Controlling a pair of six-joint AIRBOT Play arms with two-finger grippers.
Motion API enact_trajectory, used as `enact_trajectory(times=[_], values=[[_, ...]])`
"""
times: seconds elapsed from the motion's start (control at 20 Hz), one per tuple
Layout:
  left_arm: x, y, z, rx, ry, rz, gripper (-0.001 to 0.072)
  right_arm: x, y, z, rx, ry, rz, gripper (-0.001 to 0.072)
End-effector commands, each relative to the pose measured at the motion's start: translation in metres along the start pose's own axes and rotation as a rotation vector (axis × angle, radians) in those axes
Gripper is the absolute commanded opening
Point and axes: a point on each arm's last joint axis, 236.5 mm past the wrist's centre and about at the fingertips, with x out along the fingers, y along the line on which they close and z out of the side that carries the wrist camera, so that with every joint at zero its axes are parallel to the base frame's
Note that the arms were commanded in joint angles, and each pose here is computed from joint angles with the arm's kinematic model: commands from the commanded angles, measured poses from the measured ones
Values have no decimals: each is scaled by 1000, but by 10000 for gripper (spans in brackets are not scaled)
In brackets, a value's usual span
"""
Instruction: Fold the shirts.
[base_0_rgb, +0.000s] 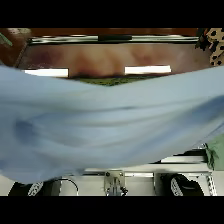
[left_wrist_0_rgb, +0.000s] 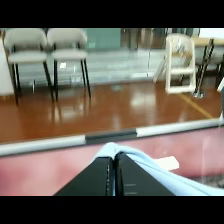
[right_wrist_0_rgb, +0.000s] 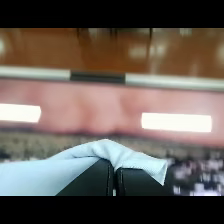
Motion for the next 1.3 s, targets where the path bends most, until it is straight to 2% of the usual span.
enact_trajectory(times=[0.0, 0.25, 0.4, 0.5, 0.65, 0.9, 1.25], values=[[39, 36, -62, -81, 203, 47, 27, 51, -33, -68, 90, 362, -63, 49], [137, 97, -271, -410, 727, 48, 26, 198, -56, -204, 255, 848, 23, 49], [194, 122, -369, -505, 877, 49, 27, 295, -71, -250, 339, 852, 43, 49], [246, 128, -404, -479, 856, -5, 27, 357, -72, -269, 414, 793, 60, 49], [310, 142, -441, -480, 826, 6, 27, 433, -73, -291, 403, 671, 35, 49], [373, 156, -482, -466, 756, 49, 27, 509, -99, -252, 367, 294, -61, 49], [384, 146, -554, -540, 839, 80, 28, 527, -91, -322, 392, 440, -55, 49]])
